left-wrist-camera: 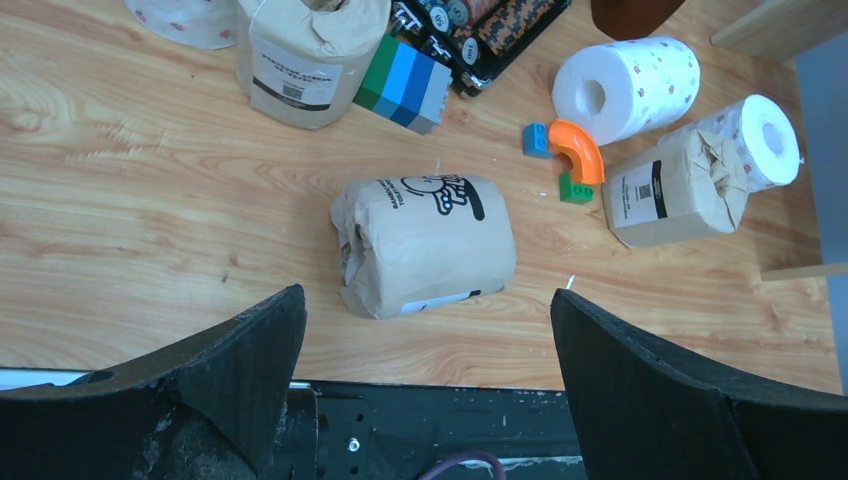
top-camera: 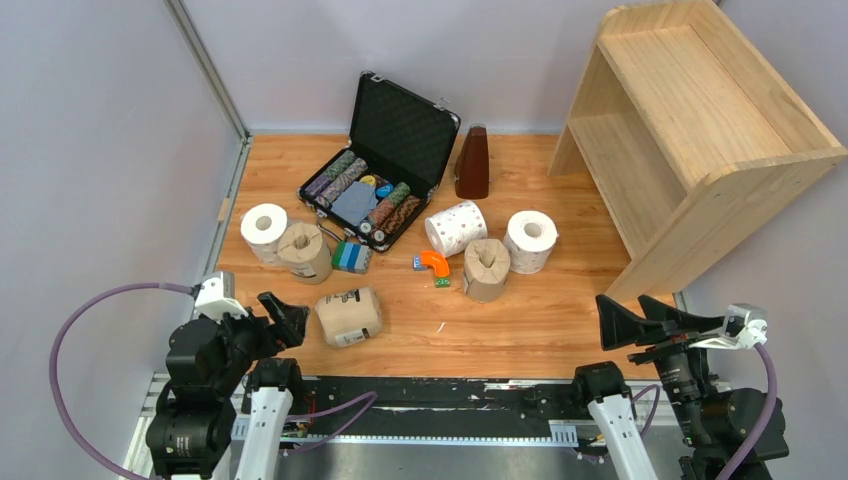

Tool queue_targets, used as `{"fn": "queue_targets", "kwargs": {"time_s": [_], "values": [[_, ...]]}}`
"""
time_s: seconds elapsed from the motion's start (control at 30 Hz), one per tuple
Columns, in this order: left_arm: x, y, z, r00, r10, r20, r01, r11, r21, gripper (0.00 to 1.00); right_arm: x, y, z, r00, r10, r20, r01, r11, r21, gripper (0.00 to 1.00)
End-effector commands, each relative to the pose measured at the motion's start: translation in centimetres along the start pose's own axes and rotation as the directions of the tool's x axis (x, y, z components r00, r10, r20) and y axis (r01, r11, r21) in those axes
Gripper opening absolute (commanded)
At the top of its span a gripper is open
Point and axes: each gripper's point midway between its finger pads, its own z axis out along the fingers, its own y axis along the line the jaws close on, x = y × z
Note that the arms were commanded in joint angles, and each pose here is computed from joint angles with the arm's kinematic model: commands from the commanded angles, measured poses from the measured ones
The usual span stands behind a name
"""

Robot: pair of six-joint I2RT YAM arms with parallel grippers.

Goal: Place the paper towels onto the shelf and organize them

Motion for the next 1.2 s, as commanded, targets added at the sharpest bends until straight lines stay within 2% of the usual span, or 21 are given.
{"fn": "queue_targets", "kwargs": {"time_s": [0.0, 0.17, 0.33, 0.43, 0.57, 0.77, 0.93, 1.03, 1.17], "values": [[-1.0, -0.7, -0.6, 0.999, -0.007, 0.044, 0.006, 1.0, 0.023, 1.0, -0.3, 0.8, 0.2, 0.999, 0.034, -0.017, -0.035, 0.999, -0.025, 1.0], [-1.2, -0.6, -0.5, 0.999, -0.008, 0.05, 0.007, 1.0, 0.019, 1.0, 0.2, 1.9, 1.0, 0.996, 0.039, -0.078, -0.044, 0.997, -0.067, 1.0], [-1.7, -0.8, -0.2, 0.998, -0.018, 0.067, 0.017, 1.0, 0.025, 1.0, 1.5, 3.8, 2.7, 0.975, 0.018, -0.22, -0.052, 0.987, -0.149, 1.0], [-1.8, -0.9, 0.0, 0.997, -0.027, 0.071, 0.025, 0.999, 0.028, 1.0, 3.2, 4.9, 4.0, 0.942, 0.002, -0.335, -0.075, 0.976, -0.205, 1.0], [-1.7, -0.8, 0.3, 0.997, -0.037, 0.075, 0.034, 0.999, 0.031, 1.0, 5.8, 5.8, 5.8, 0.87, -0.001, -0.493, -0.138, 0.959, -0.245, 1.0], [-1.5, -1.1, 0.8, 0.998, -0.038, 0.055, 0.036, 0.998, 0.047, 1.0, 9.6, 5.0, 8.9, 0.762, 0.077, -0.643, -0.231, 0.96, -0.159, 1.0], [-1.9, -0.9, 1.3, 0.999, 0.01, 0.038, -0.011, 0.999, 0.035, 1.0, 12.6, 3.9, 11.1, 0.694, 0.123, -0.709, -0.264, 0.96, -0.092, 1.0], [-2.3, -0.9, 2.0, 0.999, 0.042, 0.031, -0.043, 0.999, 0.033, 1.0, 14.6, 2.5, 12.7, 0.659, 0.149, -0.738, -0.248, 0.968, -0.026, 1.0], [-3.4, -0.9, 3.5, 0.996, 0.075, 0.051, -0.077, 0.996, 0.035, 1.0, 17.2, 1.0, 14.2, 0.622, 0.139, -0.771, -0.153, 0.987, 0.054, 1.0]]}}
